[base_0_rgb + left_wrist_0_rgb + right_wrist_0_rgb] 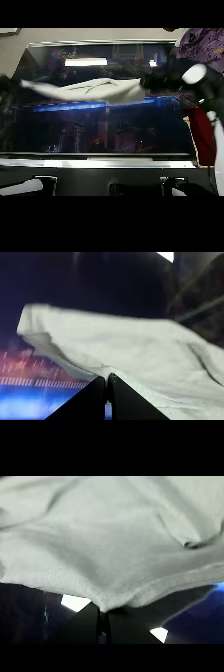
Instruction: Fold the clothes and pants, and hang the long-sleeved shirts on hangers.
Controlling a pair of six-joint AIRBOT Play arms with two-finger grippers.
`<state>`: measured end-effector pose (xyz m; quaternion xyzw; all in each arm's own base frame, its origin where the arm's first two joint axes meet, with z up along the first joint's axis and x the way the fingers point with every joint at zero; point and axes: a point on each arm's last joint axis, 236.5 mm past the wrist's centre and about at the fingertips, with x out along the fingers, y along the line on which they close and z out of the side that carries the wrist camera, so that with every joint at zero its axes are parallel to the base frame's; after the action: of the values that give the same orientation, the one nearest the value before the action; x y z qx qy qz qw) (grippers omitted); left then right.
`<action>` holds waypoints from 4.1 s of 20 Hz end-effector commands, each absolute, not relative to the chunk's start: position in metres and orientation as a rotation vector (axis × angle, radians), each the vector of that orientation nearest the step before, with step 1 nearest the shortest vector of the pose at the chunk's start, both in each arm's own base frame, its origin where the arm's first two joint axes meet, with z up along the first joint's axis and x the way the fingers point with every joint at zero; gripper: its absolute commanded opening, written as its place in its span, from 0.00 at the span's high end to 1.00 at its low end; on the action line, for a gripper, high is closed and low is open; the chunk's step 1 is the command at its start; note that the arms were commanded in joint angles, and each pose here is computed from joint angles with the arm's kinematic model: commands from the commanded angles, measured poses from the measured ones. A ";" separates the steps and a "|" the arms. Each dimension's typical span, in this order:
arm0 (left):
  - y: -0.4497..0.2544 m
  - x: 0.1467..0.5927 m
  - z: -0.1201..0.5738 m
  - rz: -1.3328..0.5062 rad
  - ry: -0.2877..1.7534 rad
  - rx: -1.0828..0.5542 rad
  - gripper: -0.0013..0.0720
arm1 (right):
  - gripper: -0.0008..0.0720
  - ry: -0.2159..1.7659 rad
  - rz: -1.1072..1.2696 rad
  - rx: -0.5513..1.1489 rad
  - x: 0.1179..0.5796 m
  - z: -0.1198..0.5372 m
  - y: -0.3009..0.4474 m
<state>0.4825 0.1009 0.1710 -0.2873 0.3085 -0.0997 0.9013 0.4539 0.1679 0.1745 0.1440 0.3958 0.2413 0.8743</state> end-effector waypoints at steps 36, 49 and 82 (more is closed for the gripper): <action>0.123 0.592 -0.022 0.069 0.859 -0.282 0.96 | 0.95 1.024 0.028 0.135 0.603 -0.003 0.083; 0.079 0.508 -0.077 -0.068 1.294 -0.314 0.96 | 0.95 1.419 -0.016 0.087 0.524 -0.058 0.073; 0.134 0.346 -0.039 0.051 1.305 -0.958 0.08 | 0.34 1.531 0.288 0.808 0.265 -0.050 0.084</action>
<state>0.3714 0.1490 -0.0220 -0.4008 0.5657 0.0317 0.7199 0.3015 0.0586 -0.0283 0.2892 0.6854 0.1288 0.6558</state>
